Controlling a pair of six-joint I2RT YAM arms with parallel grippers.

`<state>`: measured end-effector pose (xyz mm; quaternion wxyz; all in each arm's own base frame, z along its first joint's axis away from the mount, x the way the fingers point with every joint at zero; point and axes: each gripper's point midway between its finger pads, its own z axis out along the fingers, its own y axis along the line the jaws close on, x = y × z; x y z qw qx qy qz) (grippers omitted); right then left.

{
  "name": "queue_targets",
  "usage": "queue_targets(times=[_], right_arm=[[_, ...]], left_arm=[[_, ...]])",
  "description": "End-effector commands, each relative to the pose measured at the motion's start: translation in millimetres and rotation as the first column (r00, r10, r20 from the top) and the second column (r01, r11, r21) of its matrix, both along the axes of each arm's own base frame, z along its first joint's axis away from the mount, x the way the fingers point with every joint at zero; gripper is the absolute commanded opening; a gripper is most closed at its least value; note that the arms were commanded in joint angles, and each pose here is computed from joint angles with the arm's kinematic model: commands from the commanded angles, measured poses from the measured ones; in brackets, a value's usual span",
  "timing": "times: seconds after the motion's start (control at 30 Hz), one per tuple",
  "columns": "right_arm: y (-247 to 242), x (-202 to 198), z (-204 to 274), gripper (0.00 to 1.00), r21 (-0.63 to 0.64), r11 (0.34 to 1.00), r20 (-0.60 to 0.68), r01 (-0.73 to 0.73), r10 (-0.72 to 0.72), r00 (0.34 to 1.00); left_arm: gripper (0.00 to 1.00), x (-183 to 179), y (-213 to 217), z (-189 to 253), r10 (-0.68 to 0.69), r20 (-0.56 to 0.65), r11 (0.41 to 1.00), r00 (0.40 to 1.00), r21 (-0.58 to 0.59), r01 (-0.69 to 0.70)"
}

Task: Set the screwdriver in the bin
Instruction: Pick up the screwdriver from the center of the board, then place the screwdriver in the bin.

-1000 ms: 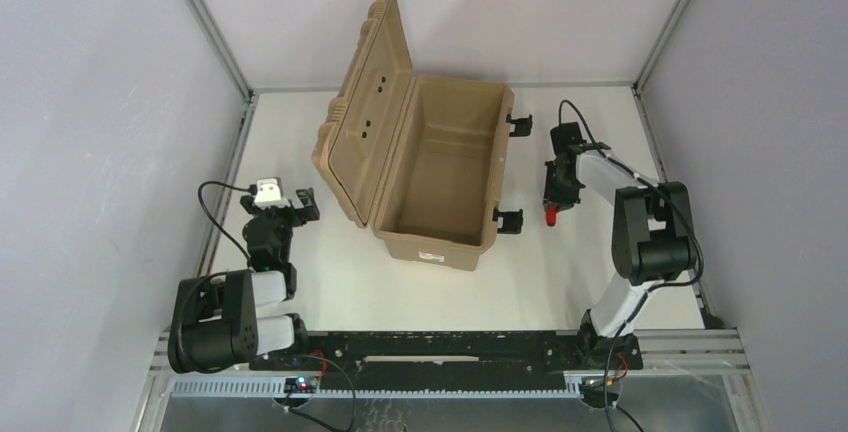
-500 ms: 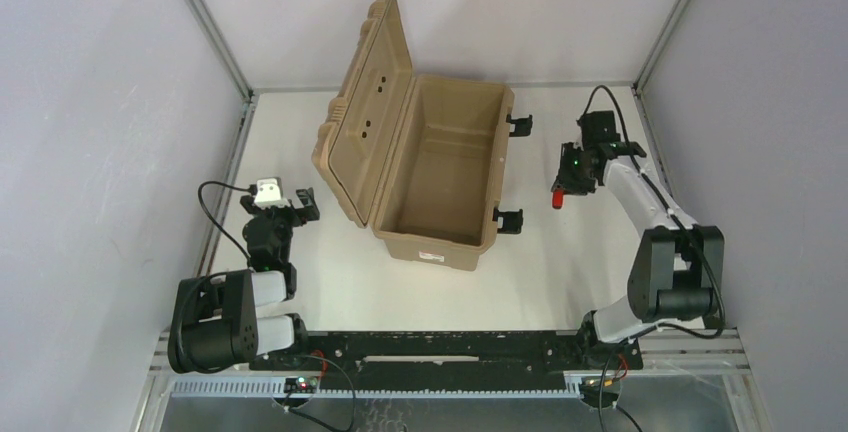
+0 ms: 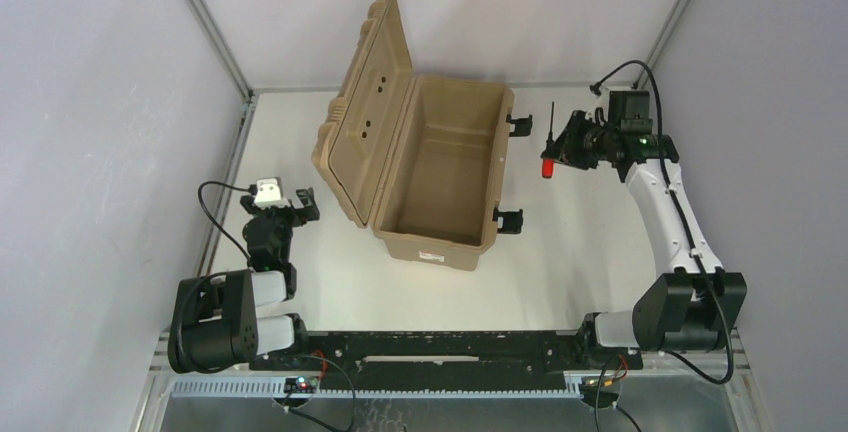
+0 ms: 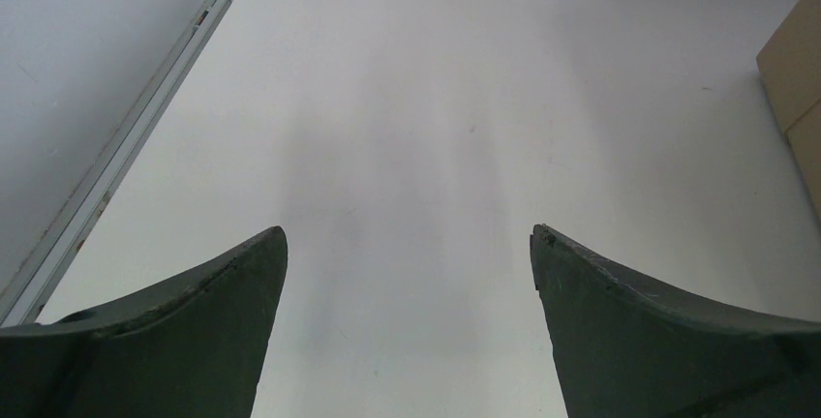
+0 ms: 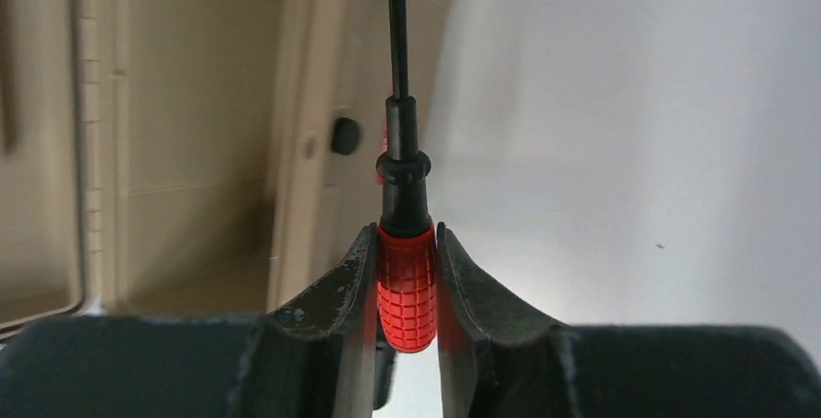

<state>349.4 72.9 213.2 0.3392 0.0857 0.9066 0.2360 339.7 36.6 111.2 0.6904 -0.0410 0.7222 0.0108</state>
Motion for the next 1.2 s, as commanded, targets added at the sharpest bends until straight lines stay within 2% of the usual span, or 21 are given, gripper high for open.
queue_targets(times=[0.0,0.3,0.63,0.9,1.17], right_arm=[[30,-2,58,0.00,0.154,0.984,0.115,-0.084,0.066,0.991],[80,6,103,0.00,0.178,0.981,0.136,-0.076,0.052,0.989],[136,32,109,0.00,0.023,0.998,0.041,0.064,-0.065,0.997],[173,45,79,0.00,-0.118,0.984,-0.066,0.136,-0.145,0.987],[198,56,5,0.00,-0.227,0.967,-0.196,0.114,-0.160,0.968]], left_arm=[[1.00,11,1,29,0.001,0.085,1.000,0.996,0.013,-0.002],[1.00,11,1,28,-0.001,0.084,1.000,0.996,0.012,0.000],[1.00,11,1,29,0.001,0.085,1.000,0.996,0.012,-0.002],[1.00,11,1,29,-0.001,0.085,1.000,0.996,0.013,-0.001],[1.00,10,1,28,0.001,0.083,1.000,0.997,0.013,-0.002]])
